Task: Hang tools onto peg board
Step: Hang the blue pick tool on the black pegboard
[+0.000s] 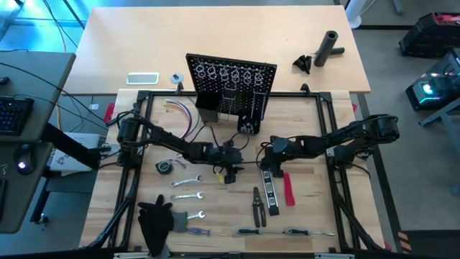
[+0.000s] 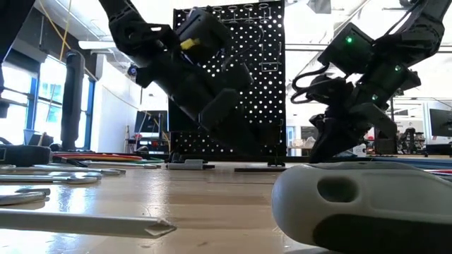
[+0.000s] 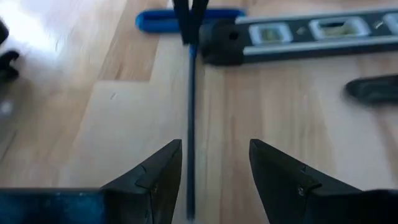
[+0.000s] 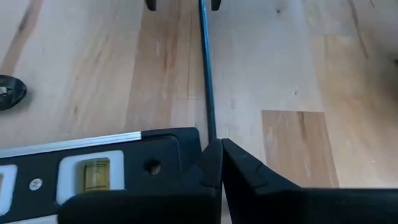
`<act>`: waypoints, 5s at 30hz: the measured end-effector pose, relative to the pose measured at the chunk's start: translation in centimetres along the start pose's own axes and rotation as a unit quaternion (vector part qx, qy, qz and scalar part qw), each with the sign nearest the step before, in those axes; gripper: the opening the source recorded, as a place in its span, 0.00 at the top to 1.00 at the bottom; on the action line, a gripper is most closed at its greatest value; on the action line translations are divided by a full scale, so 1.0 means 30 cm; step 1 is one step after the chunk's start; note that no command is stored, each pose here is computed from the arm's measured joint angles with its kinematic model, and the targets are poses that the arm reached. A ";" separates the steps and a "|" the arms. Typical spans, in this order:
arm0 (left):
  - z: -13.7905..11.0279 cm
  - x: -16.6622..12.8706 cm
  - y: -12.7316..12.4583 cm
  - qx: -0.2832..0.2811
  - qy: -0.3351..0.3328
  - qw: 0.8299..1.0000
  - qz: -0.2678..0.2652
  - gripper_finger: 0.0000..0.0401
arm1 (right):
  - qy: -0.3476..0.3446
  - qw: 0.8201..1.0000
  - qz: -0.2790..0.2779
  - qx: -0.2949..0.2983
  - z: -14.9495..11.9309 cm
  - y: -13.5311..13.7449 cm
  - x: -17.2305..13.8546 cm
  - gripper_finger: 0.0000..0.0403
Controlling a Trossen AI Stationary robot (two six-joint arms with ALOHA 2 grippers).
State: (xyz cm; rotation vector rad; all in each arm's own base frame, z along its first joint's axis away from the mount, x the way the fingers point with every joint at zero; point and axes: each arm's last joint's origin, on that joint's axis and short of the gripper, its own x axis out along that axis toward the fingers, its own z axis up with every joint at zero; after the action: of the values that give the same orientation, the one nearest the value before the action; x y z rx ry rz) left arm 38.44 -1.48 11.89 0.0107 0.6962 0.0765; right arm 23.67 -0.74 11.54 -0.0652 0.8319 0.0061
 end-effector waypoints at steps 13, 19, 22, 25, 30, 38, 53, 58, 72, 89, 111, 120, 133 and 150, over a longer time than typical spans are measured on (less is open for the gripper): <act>-0.004 0.019 0.025 -0.015 -0.009 1.000 0.000 0.55 | 0.002 1.000 -0.003 0.008 -0.001 -0.001 0.005 0.75; -0.021 0.036 0.023 -0.018 -0.004 1.000 -0.003 0.55 | 0.007 0.999 0.028 0.030 -0.008 0.006 0.018 0.73; -0.020 0.036 0.022 -0.018 -0.005 1.000 -0.003 0.55 | 0.007 0.999 0.029 0.031 -0.008 0.006 0.019 0.73; -0.019 0.036 0.022 -0.018 -0.007 1.000 -0.002 0.55 | 0.001 0.999 0.039 0.036 -0.004 0.007 0.019 0.73; -0.019 0.036 0.022 -0.018 -0.007 1.000 -0.002 0.55 | -0.001 0.998 0.041 0.042 -0.003 0.008 0.019 0.73; -0.018 0.036 0.022 -0.018 -0.008 1.000 -0.002 0.55 | -0.010 0.998 0.045 0.041 0.003 0.008 0.019 0.73; -0.014 0.036 0.022 -0.023 -0.014 1.000 -0.004 0.55 | 0.035 0.999 0.006 0.002 0.033 -0.003 0.014 0.73; -0.005 0.039 0.023 -0.024 -0.025 0.999 -0.004 0.55 | 0.053 0.999 0.005 -0.001 0.019 -0.002 0.025 0.73; 0.042 0.165 0.017 -0.022 0.054 0.998 0.017 0.56 | 0.051 0.999 0.009 -0.013 0.004 0.013 0.093 0.97; 0.058 0.169 0.048 -0.017 0.064 0.997 0.030 0.63 | 0.033 0.997 -0.001 -0.075 0.095 0.071 0.058 1.00; 0.045 0.168 0.048 0.032 0.083 0.996 0.028 0.99 | 0.070 0.996 -0.017 -0.057 0.119 0.053 0.048 1.00; 0.045 0.168 0.045 0.033 0.083 0.996 0.022 1.00 | 0.071 0.996 -0.024 -0.047 0.118 0.030 0.053 0.86; 0.044 0.168 0.037 0.026 0.082 0.996 0.007 0.91 | 0.091 0.996 0.000 -0.021 0.082 0.013 0.122 0.81; 0.043 0.167 0.036 0.026 0.085 0.996 0.005 0.75 | 0.080 0.996 -0.023 -0.043 0.095 0.032 0.103 0.99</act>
State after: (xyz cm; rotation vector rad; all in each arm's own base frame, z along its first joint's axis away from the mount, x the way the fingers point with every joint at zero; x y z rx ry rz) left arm 43.01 0.00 9.70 0.0576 0.8689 0.0687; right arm 27.83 0.32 11.12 -0.1671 0.9893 -0.0064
